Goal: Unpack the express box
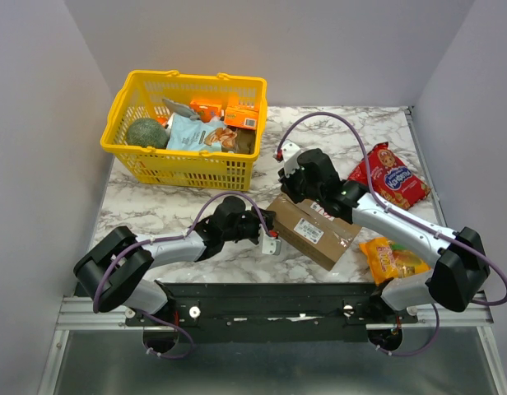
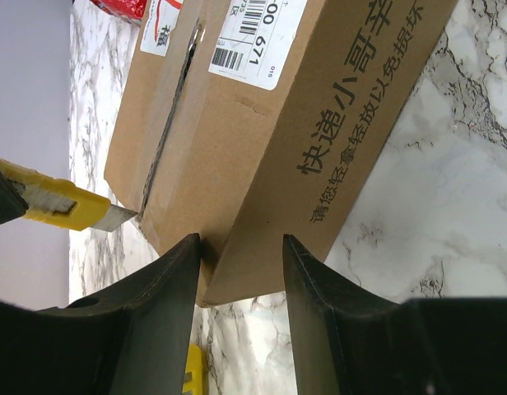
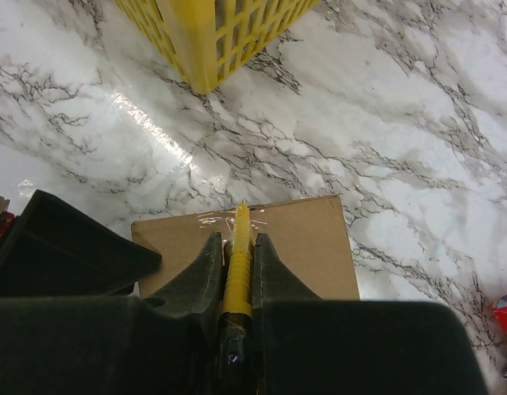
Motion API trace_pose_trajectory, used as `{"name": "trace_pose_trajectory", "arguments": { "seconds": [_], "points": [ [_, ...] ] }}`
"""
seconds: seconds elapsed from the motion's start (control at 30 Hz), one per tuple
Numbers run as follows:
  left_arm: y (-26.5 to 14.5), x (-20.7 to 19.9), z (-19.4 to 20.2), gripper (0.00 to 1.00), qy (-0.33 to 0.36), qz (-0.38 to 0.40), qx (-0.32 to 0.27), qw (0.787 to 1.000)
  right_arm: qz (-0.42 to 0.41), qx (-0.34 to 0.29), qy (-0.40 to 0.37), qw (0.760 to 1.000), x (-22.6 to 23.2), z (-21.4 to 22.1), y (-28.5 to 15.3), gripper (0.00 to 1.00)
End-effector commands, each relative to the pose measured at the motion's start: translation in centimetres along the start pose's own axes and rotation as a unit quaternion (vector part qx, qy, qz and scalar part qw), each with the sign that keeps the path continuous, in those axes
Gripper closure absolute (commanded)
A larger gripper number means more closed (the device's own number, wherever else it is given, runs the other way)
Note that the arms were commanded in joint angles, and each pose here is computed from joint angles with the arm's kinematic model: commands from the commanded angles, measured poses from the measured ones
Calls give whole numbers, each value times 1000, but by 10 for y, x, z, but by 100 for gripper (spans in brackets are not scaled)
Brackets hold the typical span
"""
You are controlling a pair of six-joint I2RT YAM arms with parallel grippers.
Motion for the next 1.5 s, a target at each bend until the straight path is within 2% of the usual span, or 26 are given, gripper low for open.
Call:
{"name": "trace_pose_trajectory", "arguments": {
  "seconds": [0.0,0.63,1.17,1.47],
  "points": [
    [-1,-30,19,48,-43,53,38,997,-13,-14,7,1000,4,-10,-5,100],
    [0,-34,20,48,-44,59,38,997,-14,-37,5,999,3,-18,-6,100],
    [-1,-38,20,48,-53,62,42,996,-33,7,-8,999,13,13,2,100],
    [-2,-38,21,51,-72,54,48,995,-37,39,-27,998,11,23,-18,100]
  ]
}}
Point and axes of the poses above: each gripper's point midway between its finger pads, its own y axis out along the fingers, its own x axis along the line the jaws close on, z = x × y, the point moved 7 cm from there along -y, back along the fingers, and after that the axes turned 10 degrees about -y, right-handed, at the moved point
